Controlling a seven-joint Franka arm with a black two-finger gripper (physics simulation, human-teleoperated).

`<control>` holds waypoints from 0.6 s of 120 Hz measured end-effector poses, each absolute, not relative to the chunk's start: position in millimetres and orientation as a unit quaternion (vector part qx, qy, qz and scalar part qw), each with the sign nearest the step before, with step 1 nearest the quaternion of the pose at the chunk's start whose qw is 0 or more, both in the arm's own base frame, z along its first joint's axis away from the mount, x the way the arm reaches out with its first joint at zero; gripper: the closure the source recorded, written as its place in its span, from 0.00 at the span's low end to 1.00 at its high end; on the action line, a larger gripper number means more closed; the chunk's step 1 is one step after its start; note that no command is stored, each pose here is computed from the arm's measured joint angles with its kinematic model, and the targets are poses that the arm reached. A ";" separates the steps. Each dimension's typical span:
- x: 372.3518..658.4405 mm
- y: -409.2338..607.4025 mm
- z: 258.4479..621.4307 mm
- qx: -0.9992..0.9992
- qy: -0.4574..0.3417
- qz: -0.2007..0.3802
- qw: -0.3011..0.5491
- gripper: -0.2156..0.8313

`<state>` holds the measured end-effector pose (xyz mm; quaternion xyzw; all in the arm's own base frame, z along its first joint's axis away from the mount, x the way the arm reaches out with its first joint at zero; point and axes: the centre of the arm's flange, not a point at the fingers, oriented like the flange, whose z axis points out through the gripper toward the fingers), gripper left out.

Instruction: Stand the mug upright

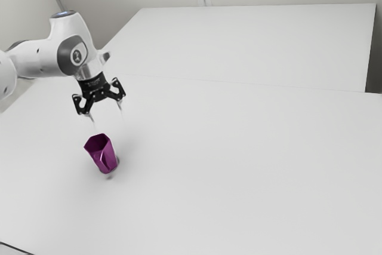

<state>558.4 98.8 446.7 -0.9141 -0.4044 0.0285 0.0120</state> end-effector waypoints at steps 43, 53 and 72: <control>555.9 83.2 549.8 -0.968 -0.245 -0.005 0.044 0.21; 555.5 79.9 566.4 -0.978 -0.205 -0.005 0.047 0.21; 551.4 71.7 586.7 -0.990 -0.137 0.000 0.044 0.21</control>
